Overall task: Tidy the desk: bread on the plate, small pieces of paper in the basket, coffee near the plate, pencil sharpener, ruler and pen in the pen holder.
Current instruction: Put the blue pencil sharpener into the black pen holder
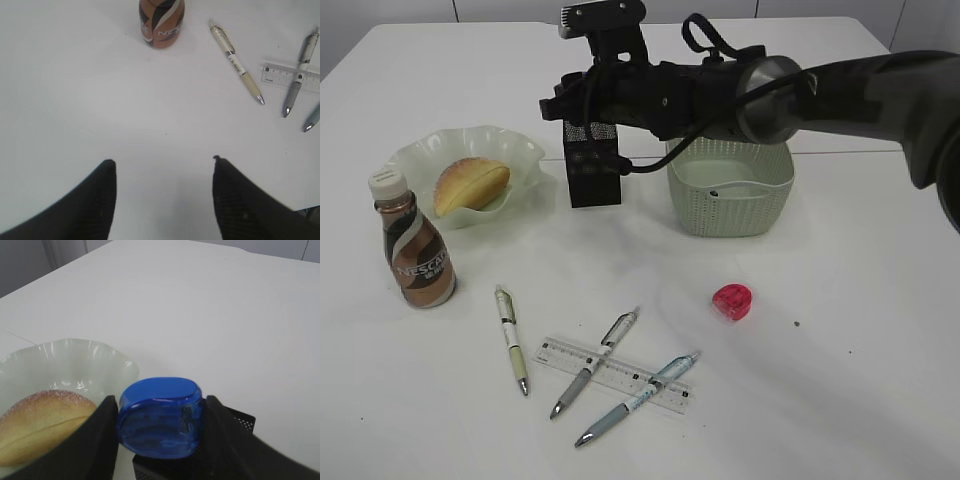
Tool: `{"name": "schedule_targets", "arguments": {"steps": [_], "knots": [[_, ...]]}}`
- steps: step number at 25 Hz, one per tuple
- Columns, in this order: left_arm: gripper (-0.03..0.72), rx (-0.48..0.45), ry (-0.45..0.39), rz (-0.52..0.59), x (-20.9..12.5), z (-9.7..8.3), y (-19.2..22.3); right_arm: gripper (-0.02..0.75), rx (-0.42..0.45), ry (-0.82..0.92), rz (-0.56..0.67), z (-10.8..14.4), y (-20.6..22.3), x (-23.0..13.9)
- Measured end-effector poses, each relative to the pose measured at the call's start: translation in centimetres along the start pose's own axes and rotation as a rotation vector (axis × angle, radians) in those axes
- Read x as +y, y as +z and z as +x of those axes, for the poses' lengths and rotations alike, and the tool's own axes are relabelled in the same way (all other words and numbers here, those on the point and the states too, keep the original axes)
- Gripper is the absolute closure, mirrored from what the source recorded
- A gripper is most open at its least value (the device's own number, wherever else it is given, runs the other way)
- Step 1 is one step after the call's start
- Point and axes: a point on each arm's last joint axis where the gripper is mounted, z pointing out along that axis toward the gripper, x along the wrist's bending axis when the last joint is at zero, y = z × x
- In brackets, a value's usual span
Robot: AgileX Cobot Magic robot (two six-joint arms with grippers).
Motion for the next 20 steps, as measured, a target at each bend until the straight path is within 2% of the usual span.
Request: {"name": "schedule_targets", "arguments": {"steps": [5,20], "knots": [[0.244,-0.001,0.0,-0.014,0.1,0.0,0.0,0.404,-0.011,0.001,-0.036,-0.4,0.9,0.2],[0.245,-0.002,0.0,-0.026,0.3,0.0,0.1,0.404,-0.009,0.007,-0.011,-0.4,1.3,-0.6]]}}
